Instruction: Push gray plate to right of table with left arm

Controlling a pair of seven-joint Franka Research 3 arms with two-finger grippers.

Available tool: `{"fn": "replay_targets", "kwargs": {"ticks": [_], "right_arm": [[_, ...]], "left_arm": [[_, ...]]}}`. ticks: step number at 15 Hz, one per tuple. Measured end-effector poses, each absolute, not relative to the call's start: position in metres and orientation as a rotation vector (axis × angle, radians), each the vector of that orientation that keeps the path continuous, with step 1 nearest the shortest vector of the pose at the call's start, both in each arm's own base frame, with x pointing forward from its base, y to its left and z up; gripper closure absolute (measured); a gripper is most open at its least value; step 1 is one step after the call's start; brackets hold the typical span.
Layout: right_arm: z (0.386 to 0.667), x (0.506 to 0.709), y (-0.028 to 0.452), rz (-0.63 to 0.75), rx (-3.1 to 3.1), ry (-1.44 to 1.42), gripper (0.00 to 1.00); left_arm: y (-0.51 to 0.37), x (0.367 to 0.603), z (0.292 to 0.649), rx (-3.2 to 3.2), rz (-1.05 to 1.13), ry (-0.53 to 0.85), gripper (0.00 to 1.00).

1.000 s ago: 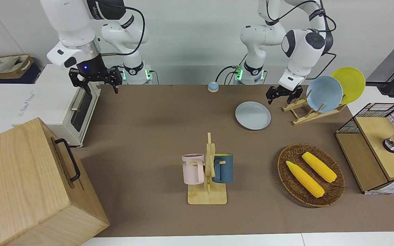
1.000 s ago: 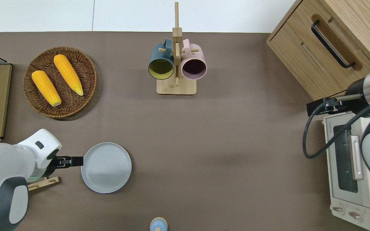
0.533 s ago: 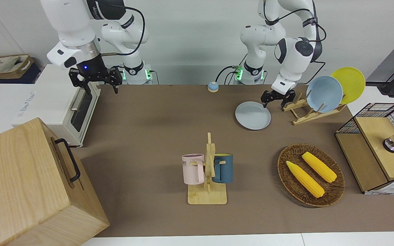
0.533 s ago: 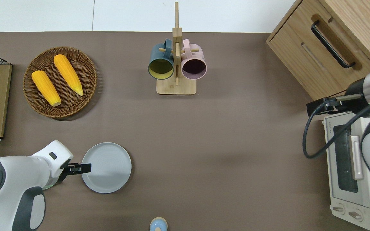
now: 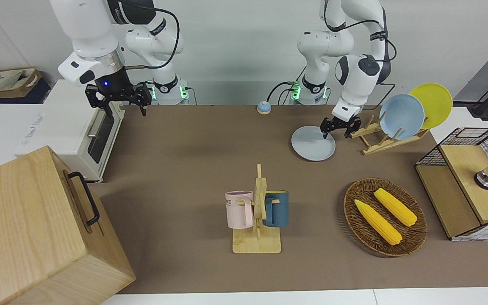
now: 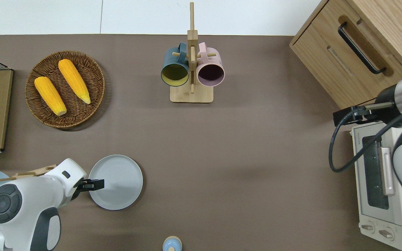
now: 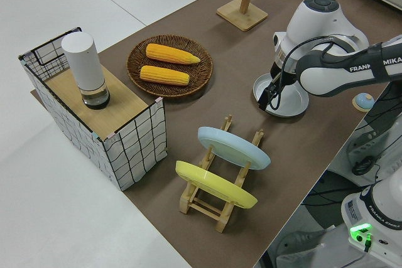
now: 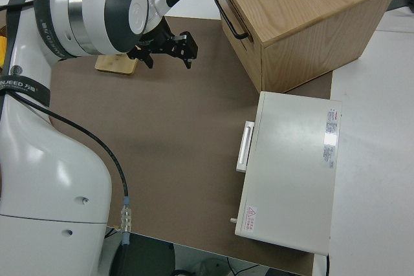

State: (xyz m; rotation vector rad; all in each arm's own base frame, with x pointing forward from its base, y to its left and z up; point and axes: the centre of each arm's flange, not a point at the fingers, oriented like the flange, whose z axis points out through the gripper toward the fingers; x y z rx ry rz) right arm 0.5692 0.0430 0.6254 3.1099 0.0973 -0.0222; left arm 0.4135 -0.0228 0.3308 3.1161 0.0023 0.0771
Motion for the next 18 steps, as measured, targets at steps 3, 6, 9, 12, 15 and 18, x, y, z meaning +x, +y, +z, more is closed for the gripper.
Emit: {"fn": "replay_targets", "kwargs": {"ticks": [3,6,9,12,15,18], "right_arm": [[0.625,0.569,0.043,-0.022,3.11,0.097,0.01],[0.625,0.569,0.043,-0.022,3.11,0.097,0.01],[0.625,0.569,0.043,-0.022,3.11,0.097,0.01],[0.625,0.569,0.043,-0.022,3.11,0.097,0.01],[0.625,0.569,0.043,-0.022,3.11,0.097,0.01],[0.625,0.569,0.043,-0.022,3.11,0.097,0.01]], "left_arm": [[-0.023,0.41,0.315,3.118,0.073,0.002,0.0],[-0.023,0.409,0.305,3.12,0.067,0.002,0.0],[-0.023,0.409,0.304,3.12,0.065,-0.001,0.0],[-0.023,0.409,0.304,3.12,0.062,-0.001,0.01],[-0.023,0.409,0.301,3.121,0.06,-0.001,0.13],[-0.023,0.41,0.3,3.121,0.065,-0.001,0.48]]}}
